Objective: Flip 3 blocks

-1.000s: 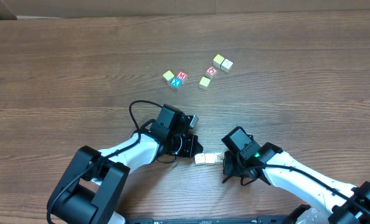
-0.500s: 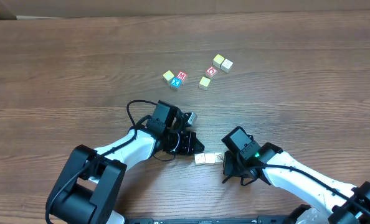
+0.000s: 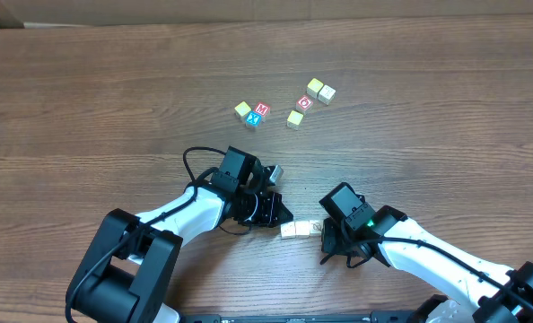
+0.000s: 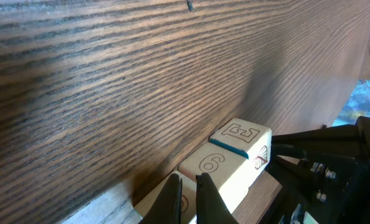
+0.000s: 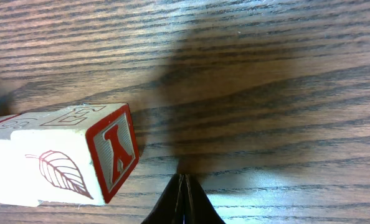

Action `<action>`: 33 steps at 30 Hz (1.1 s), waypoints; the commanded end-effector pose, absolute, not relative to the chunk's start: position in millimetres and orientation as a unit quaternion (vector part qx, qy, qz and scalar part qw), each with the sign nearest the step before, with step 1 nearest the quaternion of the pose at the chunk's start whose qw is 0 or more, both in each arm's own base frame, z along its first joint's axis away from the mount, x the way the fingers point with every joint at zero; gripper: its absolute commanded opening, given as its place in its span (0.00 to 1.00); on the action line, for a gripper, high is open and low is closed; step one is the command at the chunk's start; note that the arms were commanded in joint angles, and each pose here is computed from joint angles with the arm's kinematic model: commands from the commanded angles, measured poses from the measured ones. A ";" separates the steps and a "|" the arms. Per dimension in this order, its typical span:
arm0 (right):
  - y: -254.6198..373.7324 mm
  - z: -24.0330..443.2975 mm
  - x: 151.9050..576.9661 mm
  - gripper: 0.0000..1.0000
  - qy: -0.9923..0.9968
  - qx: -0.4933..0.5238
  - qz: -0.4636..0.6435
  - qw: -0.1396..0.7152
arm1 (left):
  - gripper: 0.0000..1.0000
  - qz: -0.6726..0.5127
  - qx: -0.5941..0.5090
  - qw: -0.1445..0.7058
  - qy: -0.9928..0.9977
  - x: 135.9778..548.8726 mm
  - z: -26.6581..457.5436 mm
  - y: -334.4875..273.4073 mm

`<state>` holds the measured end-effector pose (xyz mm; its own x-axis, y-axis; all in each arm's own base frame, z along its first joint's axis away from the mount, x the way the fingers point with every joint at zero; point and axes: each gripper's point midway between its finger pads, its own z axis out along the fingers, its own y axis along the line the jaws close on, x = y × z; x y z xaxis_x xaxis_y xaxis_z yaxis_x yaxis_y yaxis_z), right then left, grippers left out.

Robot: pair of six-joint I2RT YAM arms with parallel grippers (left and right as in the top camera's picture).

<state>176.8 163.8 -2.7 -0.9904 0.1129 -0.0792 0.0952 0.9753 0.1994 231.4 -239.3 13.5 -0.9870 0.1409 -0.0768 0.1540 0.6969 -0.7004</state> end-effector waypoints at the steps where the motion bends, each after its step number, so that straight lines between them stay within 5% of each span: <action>1: 161.8 -4.4 175.1 0.04 0.993 0.051 0.096 0.041 | 0.04 -0.390 0.078 0.004 0.918 234.3 17.0 -241.9; 9: 161.8 -4.4 175.1 0.04 0.993 0.051 0.096 0.041 | 0.04 -0.369 0.069 0.022 0.927 244.5 12.8 -234.6; 19: 161.5 -4.4 175.9 0.04 0.993 0.051 0.094 0.043 | 0.04 -0.272 -0.035 0.072 0.959 309.4 22.4 -165.4; 33: 157.4 -2.5 193.6 0.04 0.993 0.029 0.077 0.090 | 0.04 -0.143 0.019 -0.049 0.988 239.0 4.4 -137.2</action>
<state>186.7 164.1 -1.4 -0.9878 0.0780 -0.1347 0.0512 0.9800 0.1922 240.4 -133.7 6.5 -0.9943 -0.0111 0.1064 -0.0439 0.9496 -0.3104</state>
